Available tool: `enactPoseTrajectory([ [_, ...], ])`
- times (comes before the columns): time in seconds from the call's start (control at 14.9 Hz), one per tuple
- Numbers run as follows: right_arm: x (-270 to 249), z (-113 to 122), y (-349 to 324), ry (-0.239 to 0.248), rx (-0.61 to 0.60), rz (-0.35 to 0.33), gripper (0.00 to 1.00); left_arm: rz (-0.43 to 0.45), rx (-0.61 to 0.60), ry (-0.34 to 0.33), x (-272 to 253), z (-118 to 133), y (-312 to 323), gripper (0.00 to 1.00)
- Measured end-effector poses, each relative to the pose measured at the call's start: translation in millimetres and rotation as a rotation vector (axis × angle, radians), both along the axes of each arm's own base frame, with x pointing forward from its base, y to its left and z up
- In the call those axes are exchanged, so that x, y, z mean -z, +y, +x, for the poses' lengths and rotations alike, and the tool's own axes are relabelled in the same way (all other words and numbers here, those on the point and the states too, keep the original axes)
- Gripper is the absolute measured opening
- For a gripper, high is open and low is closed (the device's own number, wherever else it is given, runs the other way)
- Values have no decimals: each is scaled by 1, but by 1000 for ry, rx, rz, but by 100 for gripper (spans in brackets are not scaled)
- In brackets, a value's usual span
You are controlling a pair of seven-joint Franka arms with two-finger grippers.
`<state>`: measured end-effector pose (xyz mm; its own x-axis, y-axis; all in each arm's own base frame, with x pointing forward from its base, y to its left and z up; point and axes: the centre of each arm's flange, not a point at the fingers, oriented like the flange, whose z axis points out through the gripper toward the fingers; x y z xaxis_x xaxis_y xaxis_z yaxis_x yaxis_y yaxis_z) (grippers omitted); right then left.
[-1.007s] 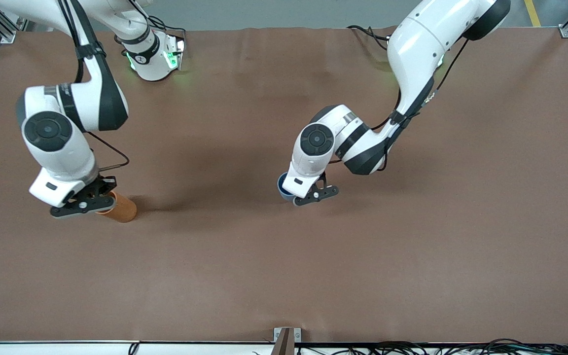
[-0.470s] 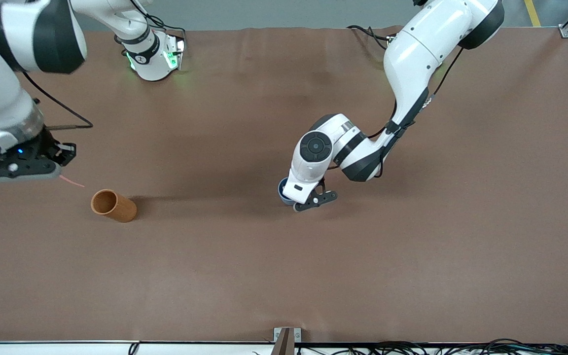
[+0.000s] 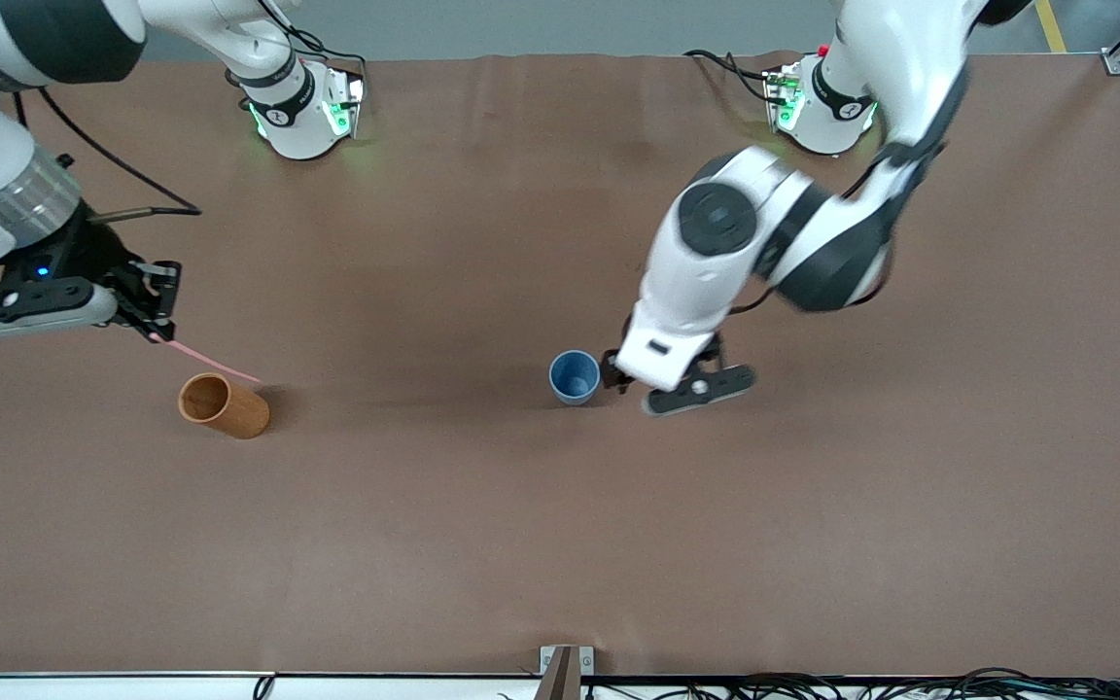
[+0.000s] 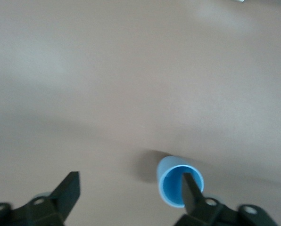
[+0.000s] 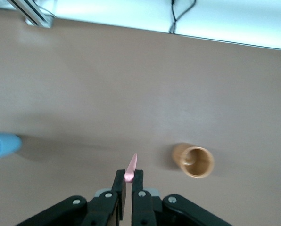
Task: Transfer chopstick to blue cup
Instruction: 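Carry the chopstick toward the blue cup while the left gripper withdraws, then lower the chopstick into the blue cup and open the right gripper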
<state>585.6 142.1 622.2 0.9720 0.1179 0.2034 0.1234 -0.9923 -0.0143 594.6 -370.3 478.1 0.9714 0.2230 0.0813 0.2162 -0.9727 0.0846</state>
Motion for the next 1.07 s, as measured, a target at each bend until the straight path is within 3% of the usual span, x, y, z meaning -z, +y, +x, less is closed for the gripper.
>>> enactPoseTrajectory([
  [0.2, 8, -22, 97, 0, 72, 55, 9, -4, 92, 2, -68, 14, 95, 100],
  [0.34, 20, -41, 166, 13, 119, 87, 9, -6, 164, 7, -91, 25, 167, 100],
  [0.54, 41, -53, 233, 38, 172, 110, 9, 29, 273, 31, -116, 22, 245, 100],
  [0.81, 73, -59, 297, 32, 200, 149, 9, 49, 367, 53, -159, -10, 284, 100],
  [1.07, 103, -74, 334, 53, 204, 146, 9, 48, 372, 65, -155, -14, 284, 100],
])
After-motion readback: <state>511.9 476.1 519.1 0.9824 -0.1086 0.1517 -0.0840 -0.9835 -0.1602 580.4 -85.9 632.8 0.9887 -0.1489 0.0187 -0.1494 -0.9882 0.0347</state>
